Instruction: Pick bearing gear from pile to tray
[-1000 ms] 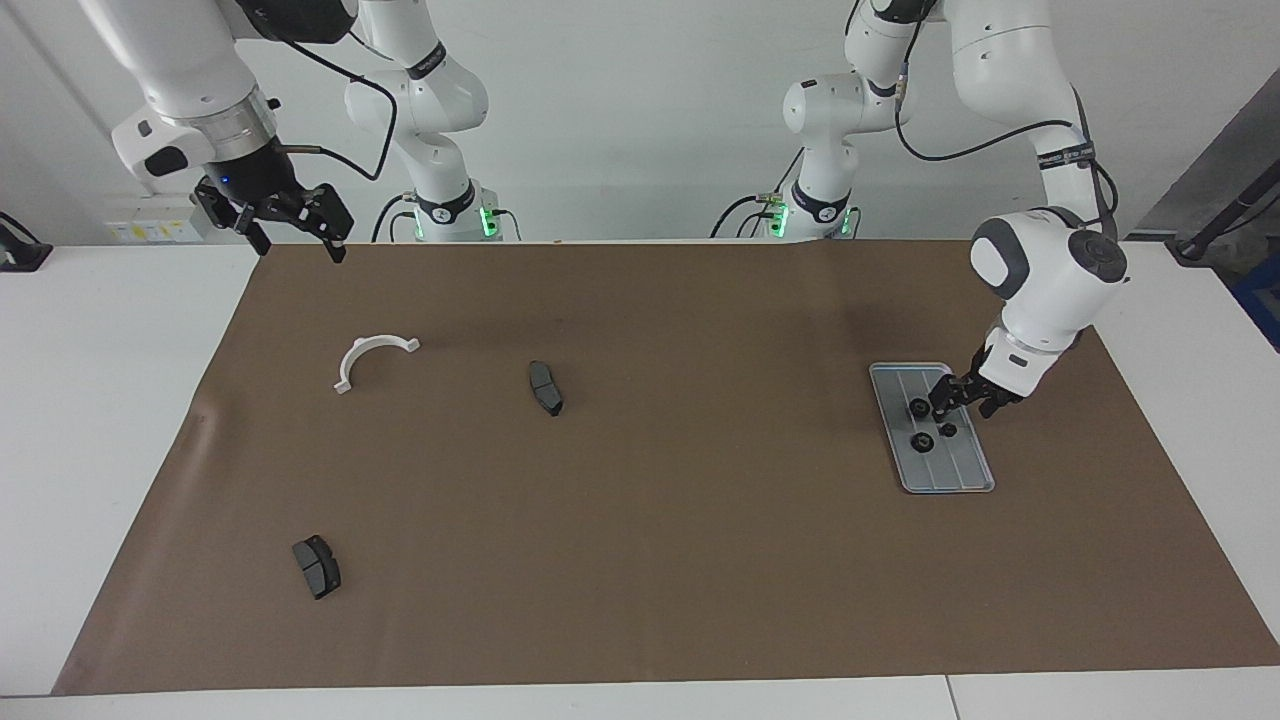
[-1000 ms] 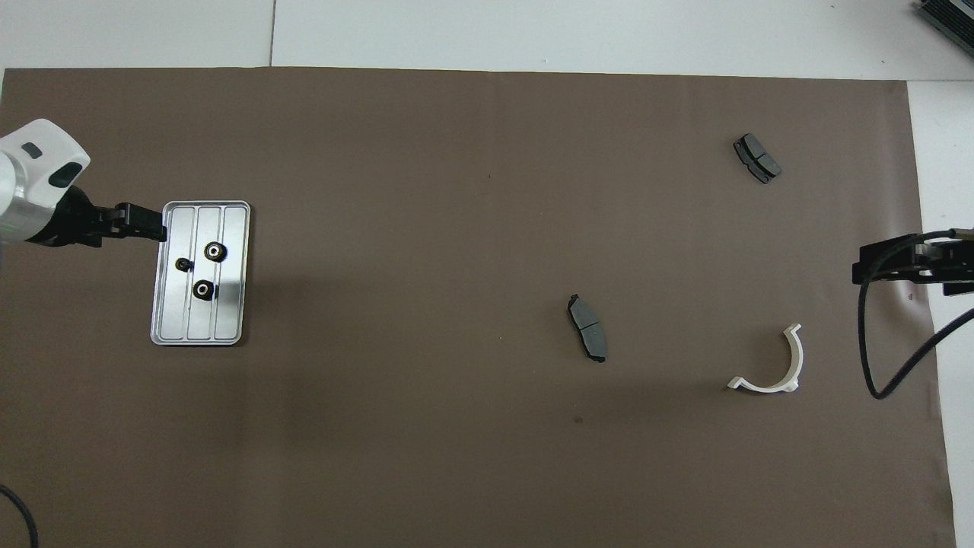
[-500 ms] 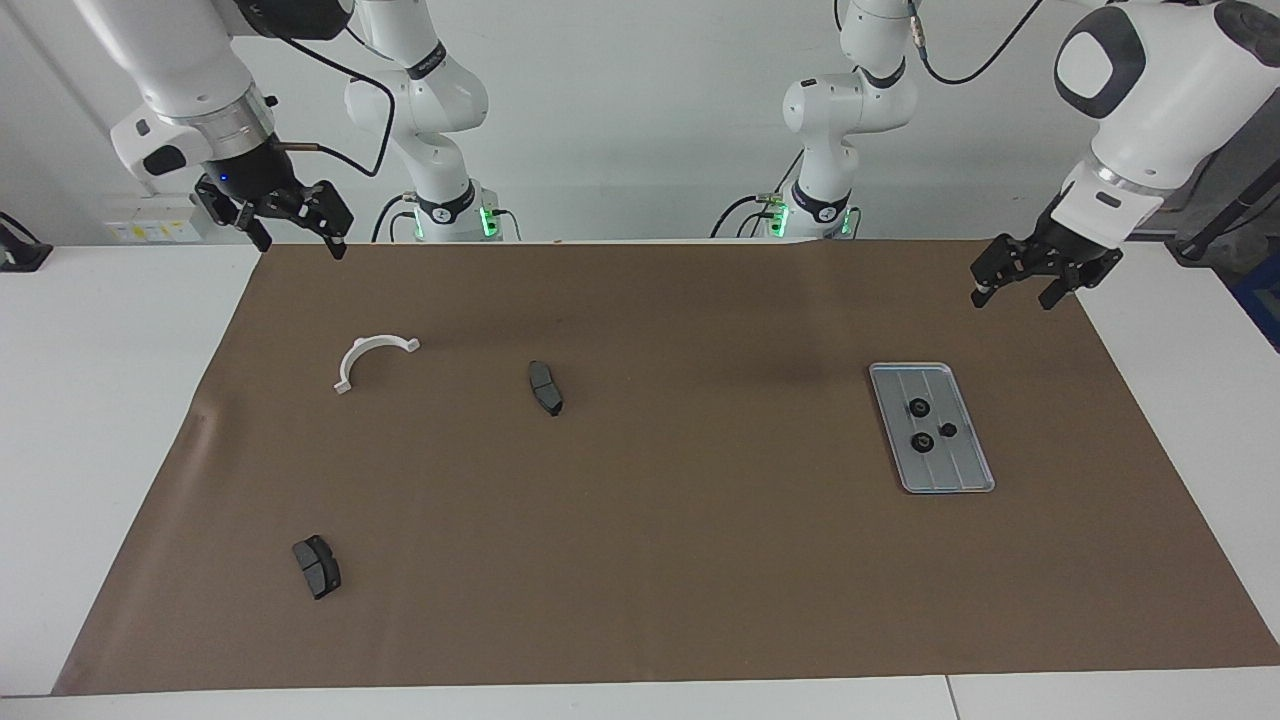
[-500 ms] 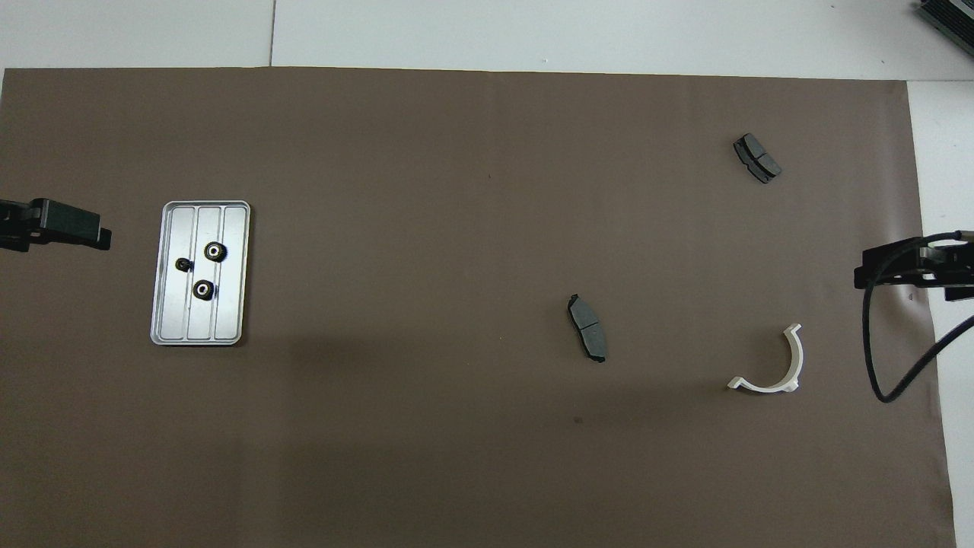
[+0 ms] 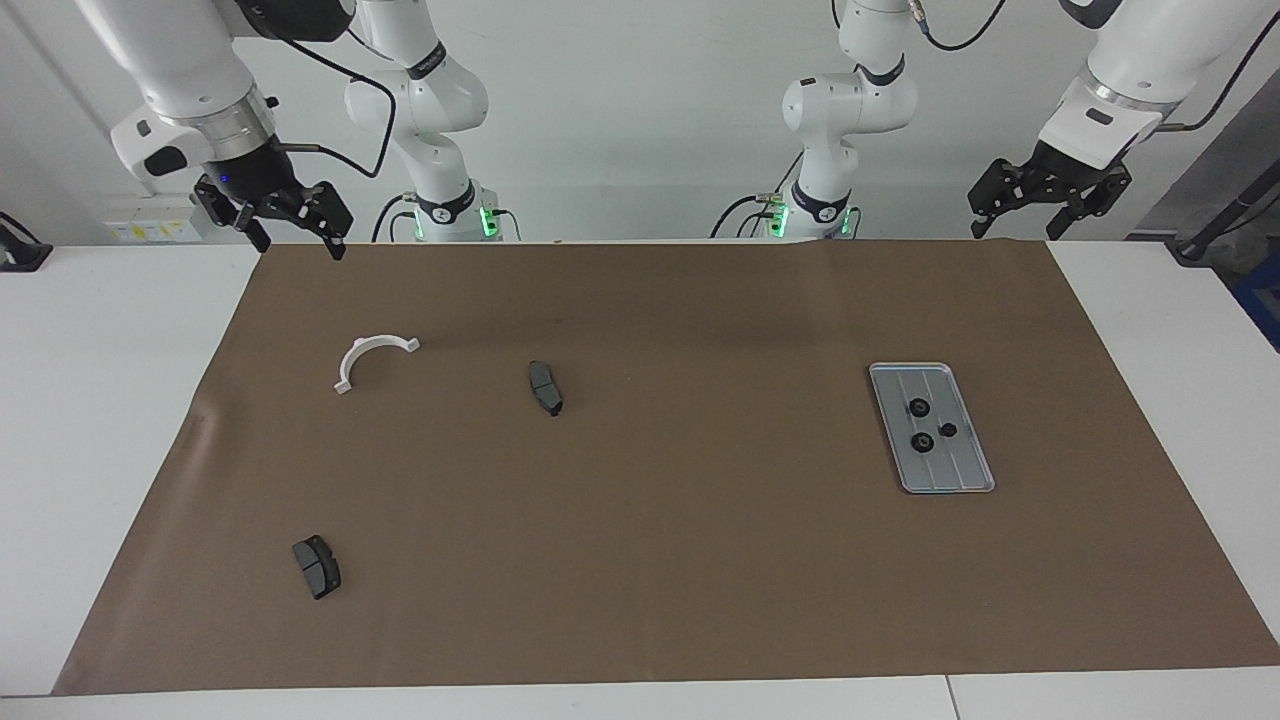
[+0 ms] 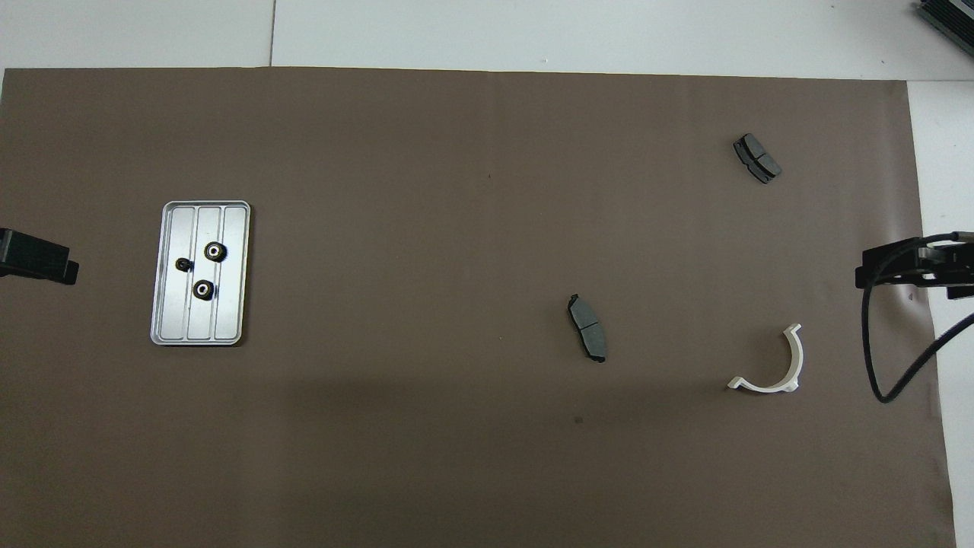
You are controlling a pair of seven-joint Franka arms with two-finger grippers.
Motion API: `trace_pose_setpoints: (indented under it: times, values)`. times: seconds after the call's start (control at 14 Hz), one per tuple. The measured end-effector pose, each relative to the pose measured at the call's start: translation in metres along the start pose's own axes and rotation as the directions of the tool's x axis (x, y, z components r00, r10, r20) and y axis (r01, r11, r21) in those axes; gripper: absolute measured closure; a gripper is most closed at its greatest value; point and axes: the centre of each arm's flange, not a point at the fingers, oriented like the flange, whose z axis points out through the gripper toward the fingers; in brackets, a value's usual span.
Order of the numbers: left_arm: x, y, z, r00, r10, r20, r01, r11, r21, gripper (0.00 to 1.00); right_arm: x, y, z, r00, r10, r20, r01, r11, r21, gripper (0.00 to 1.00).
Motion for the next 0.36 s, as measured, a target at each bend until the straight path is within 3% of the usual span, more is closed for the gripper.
trace_pose_setpoints:
  times: [0.36]
  values:
    - [0.0015, 0.0012, 0.0017, 1.0, 0.003, 0.001, -0.003, 1.0, 0.001, 0.0, 0.0, -0.0007, -0.0001, 1.0, -0.002, 0.0, 0.002, 1.0, 0.003, 0.0]
